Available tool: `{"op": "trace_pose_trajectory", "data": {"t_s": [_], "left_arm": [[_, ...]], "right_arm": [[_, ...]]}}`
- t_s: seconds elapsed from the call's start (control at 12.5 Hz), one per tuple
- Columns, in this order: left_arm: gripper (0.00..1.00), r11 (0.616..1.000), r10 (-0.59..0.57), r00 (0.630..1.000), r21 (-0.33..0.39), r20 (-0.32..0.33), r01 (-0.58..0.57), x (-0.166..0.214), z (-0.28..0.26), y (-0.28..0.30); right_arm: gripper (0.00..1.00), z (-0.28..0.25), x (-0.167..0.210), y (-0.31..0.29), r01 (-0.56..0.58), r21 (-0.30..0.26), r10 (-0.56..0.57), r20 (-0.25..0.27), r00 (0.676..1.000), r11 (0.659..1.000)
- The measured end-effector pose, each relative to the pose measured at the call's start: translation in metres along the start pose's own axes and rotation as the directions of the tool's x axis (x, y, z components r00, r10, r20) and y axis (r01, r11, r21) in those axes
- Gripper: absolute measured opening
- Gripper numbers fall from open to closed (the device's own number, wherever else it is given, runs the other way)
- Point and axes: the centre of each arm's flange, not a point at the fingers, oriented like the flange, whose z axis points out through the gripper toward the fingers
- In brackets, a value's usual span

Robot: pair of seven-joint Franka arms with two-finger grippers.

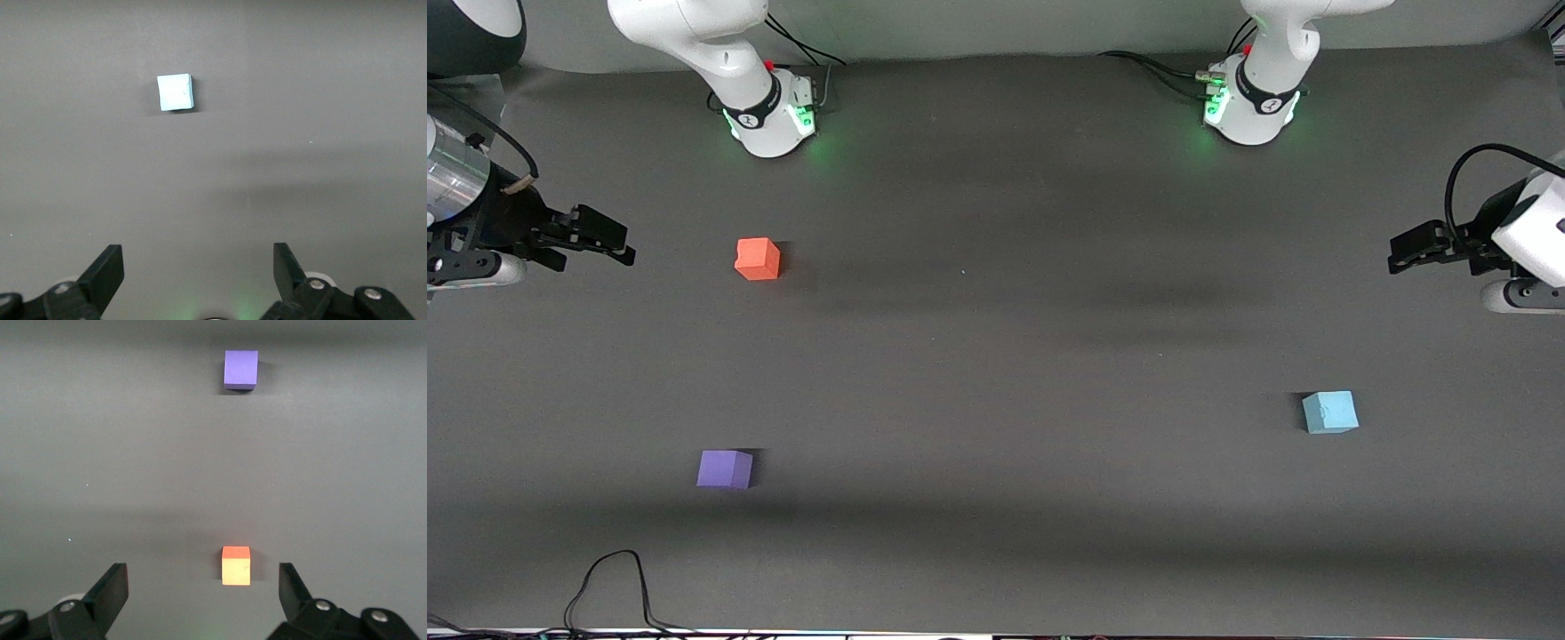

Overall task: Place blue block between orange and purple blocks
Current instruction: 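Move the left gripper down over the light blue cube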

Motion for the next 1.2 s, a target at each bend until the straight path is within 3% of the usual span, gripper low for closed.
{"op": "trace_pose_trajectory", "data": {"t_s": [0.72,0.96,1.2], "left_arm": [[1.0,1.0,-0.03,0.999,0.007,0.023,0.03,0.001,0.016,-0.028],[1.0,0.999,-0.05,0.999,0.006,-0.011,0.051,0.013,0.054,-0.048],[1.0,0.997,-0.071,0.997,0.006,-0.037,0.072,0.036,0.127,-0.066]], "right_arm": [[1.0,0.001,0.0,0.001,0.0,0.0,0.0,0.002,1.0,1.0],[1.0,0.001,0.0,0.0,0.001,0.0,-0.001,0.003,1.0,1.0],[1.0,0.002,0.0,0.0,0.001,0.0,-0.001,0.004,1.0,1.0]]}}
